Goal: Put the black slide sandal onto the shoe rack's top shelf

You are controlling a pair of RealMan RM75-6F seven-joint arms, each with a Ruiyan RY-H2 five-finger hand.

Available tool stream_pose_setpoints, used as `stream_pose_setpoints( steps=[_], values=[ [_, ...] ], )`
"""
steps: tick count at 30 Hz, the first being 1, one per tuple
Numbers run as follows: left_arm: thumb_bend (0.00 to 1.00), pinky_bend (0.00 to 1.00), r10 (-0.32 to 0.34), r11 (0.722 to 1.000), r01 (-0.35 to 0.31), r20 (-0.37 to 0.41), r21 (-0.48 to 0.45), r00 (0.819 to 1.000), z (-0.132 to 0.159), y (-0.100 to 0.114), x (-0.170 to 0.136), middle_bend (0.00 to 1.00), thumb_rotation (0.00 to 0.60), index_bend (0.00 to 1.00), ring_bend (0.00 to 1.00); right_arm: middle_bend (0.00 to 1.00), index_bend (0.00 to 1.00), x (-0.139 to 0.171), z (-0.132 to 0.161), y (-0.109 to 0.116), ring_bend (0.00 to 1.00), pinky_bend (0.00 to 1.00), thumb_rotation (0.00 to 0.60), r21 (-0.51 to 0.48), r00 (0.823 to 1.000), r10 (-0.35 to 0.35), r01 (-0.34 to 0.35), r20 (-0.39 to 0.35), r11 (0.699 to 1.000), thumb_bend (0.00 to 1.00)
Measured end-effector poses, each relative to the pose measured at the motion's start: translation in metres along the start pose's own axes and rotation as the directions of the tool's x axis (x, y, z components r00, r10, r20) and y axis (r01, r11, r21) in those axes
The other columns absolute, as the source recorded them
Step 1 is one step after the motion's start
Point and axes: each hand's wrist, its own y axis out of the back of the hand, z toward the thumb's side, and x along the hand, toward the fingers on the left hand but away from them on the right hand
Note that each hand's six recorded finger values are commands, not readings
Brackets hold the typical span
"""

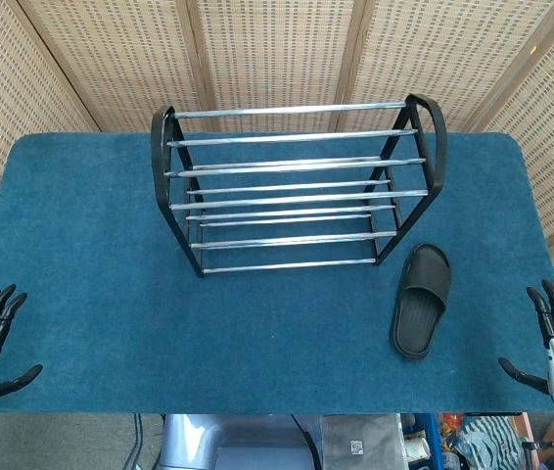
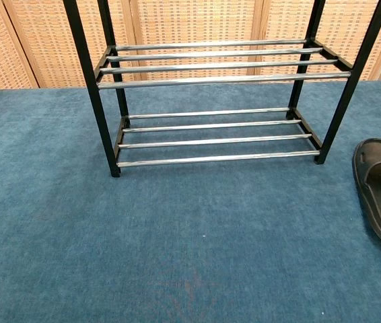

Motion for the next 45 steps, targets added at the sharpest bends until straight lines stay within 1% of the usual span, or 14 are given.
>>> stream_pose_setpoints(
  steps=[5, 8, 11, 13, 16, 17, 19, 22, 24, 27, 33, 36, 39, 45],
  values=[
    [0.14, 0.00, -0.004, 1.000, 0.004, -0.001, -0.001, 1.000, 0.000, -0.001, 0.000, 0.00, 0.600, 0.00, 0.00, 0.00, 0.00, -0.001, 0.001, -0.002, 0.00, 0.00, 0.600, 0.005, 1.000, 0.007, -0.007, -0.010, 1.000, 0.00],
    [0.15, 0.00, -0.004, 1.000, 0.004, -0.002, -0.001, 1.000, 0.000, -0.001, 0.001, 0.00, 0.600, 0.00, 0.00, 0.00, 0.00, -0.002, 0.003, -0.006, 0.00, 0.00, 0.600, 0.005, 0.999, 0.020, -0.019, -0.037, 1.000, 0.00],
    [0.15, 0.00, 0.000, 1.000, 0.000, -0.008, -0.001, 1.000, -0.001, 0.000, 0.002, 0.00, 0.600, 0.00, 0.00, 0.00, 0.00, -0.006, 0.008, -0.012, 0.00, 0.00, 0.600, 0.007, 0.994, 0.039, -0.038, -0.101, 0.999, 0.00],
    [0.15, 0.00, 0.001, 1.000, -0.001, -0.011, 0.000, 1.000, -0.001, 0.000, 0.003, 0.00, 0.600, 0.00, 0.00, 0.00, 0.00, -0.011, 0.011, -0.018, 0.00, 0.00, 0.600, 0.029, 0.985, 0.058, -0.054, -0.165, 0.998, 0.00],
    [0.15, 0.00, -0.003, 1.000, 0.003, -0.017, 0.002, 1.000, -0.002, -0.002, 0.005, 0.00, 0.600, 0.00, 0.00, 0.00, 0.00, -0.020, 0.015, -0.028, 0.00, 0.00, 0.600, 0.078, 0.957, 0.094, -0.075, -0.273, 0.994, 0.00],
    [0.15, 0.00, -0.007, 1.000, 0.007, -0.022, 0.004, 1.000, -0.003, -0.003, 0.006, 0.00, 0.600, 0.00, 0.00, 0.00, 0.00, -0.023, 0.017, -0.033, 0.00, 0.00, 0.600, 0.094, 0.944, 0.109, -0.084, -0.311, 0.992, 0.00],
    [0.15, 0.00, -0.014, 1.000, 0.014, -0.031, 0.009, 0.999, -0.004, -0.005, 0.009, 0.00, 0.600, 0.00, 0.00, 0.00, 0.00, -0.030, 0.021, -0.044, 0.00, 0.00, 0.600, 0.141, 0.903, 0.152, -0.104, -0.402, 0.985, 0.00],
    [0.15, 0.00, -0.018, 1.000, 0.019, -0.041, 0.014, 0.999, -0.004, -0.007, 0.012, 0.00, 0.600, 0.00, 0.00, 0.00, 0.00, -0.040, 0.021, -0.060, 0.00, 0.00, 0.600, 0.217, 0.840, 0.210, -0.113, -0.500, 0.969, 0.00],
    [0.14, 0.00, -0.021, 1.000, 0.022, -0.046, 0.015, 0.999, -0.005, -0.008, 0.014, 0.00, 0.600, 0.00, 0.00, 0.00, 0.00, -0.045, 0.021, -0.070, 0.00, 0.00, 0.600, 0.257, 0.804, 0.241, -0.114, -0.543, 0.960, 0.00],
    [0.15, 0.00, -0.030, 0.999, 0.031, -0.054, 0.019, 0.998, -0.006, -0.010, 0.016, 0.00, 0.600, 0.00, 0.00, 0.00, 0.00, -0.053, 0.025, -0.089, 0.00, 0.00, 0.600, 0.306, 0.741, 0.291, -0.120, -0.606, 0.944, 0.00],
    [0.15, 0.00, -0.048, 0.998, 0.050, -0.064, 0.028, 0.997, -0.007, -0.016, 0.021, 0.00, 0.600, 0.00, 0.00, 0.00, 0.00, -0.062, 0.042, -0.120, 0.00, 0.00, 0.600, 0.369, 0.637, 0.353, -0.113, -0.685, 0.922, 0.00],
    [0.15, 0.00, -0.053, 0.998, 0.056, -0.067, 0.032, 0.996, -0.007, -0.018, 0.023, 0.00, 0.600, 0.00, 0.00, 0.00, 0.00, -0.066, 0.052, -0.132, 0.00, 0.00, 0.600, 0.395, 0.595, 0.373, -0.100, -0.712, 0.913, 0.00],
    [0.15, 0.00, -0.057, 0.998, 0.059, -0.073, 0.033, 0.996, -0.008, -0.019, 0.025, 0.00, 0.600, 0.00, 0.00, 0.00, 0.00, -0.072, 0.059, -0.143, 0.00, 0.00, 0.600, 0.429, 0.561, 0.399, -0.085, -0.725, 0.899, 0.00],
    [0.15, 0.00, -0.058, 0.998, 0.061, -0.083, 0.030, 0.995, -0.009, -0.019, 0.027, 0.00, 0.600, 0.00, 0.00, 0.00, 0.00, -0.086, 0.063, -0.156, 0.00, 0.00, 0.600, 0.521, 0.520, 0.460, -0.033, -0.720, 0.853, 0.00]
  ],
)
